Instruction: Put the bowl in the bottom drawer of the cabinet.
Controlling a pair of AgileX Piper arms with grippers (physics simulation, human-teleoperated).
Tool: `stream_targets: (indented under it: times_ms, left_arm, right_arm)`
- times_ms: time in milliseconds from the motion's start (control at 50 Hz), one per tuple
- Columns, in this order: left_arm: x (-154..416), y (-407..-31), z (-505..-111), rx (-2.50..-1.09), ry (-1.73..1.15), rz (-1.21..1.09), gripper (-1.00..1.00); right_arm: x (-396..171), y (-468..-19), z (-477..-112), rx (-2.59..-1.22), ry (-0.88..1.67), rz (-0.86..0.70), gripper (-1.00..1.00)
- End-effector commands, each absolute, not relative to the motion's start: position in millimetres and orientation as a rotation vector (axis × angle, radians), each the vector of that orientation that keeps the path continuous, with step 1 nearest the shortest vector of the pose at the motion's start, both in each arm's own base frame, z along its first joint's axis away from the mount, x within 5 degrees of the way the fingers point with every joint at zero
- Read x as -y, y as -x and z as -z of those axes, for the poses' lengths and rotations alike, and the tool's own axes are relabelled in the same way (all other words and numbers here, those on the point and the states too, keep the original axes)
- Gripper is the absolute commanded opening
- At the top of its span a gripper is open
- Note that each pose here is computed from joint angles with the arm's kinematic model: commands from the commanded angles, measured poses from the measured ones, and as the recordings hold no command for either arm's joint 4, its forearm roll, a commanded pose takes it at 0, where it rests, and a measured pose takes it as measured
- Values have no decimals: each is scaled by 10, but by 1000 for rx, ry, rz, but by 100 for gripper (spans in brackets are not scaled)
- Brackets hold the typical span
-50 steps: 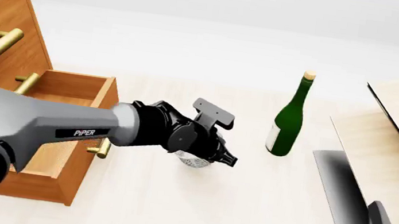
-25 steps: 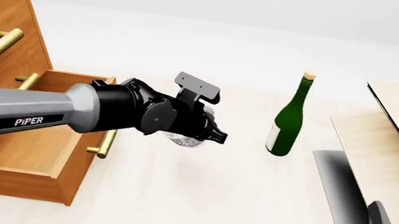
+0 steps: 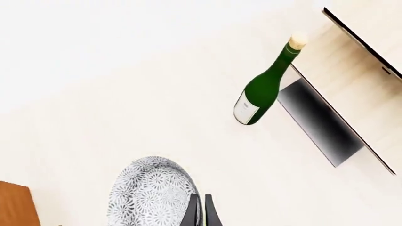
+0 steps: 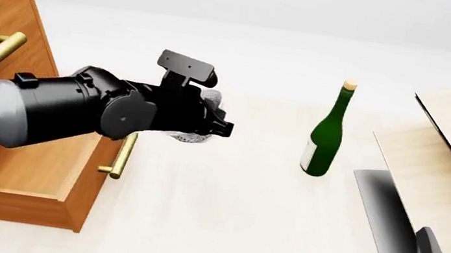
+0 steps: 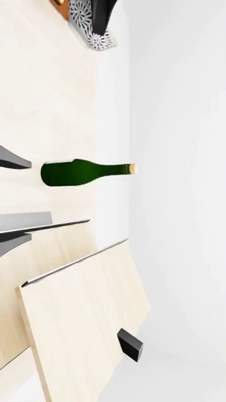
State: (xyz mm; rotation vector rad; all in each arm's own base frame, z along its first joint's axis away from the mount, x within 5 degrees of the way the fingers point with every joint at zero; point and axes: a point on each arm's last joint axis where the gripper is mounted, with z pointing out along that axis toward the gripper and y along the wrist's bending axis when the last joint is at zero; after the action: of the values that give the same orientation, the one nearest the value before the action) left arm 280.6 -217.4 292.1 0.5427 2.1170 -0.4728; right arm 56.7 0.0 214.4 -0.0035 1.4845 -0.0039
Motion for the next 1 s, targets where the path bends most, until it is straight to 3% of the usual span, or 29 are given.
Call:
stream_targets:
  times_ms: [20, 1000]
  left_arm:
    - [1919, -2688, -3139, -2069, -503, 457, -100]
    - [959, -2297, -3286, -2020, -285, 322, -100]
  right_arm:
    - [0, -568, -2145, -1485, 3, 4, 100]
    - [0, -569, -2146, -1484, 3, 4, 100]
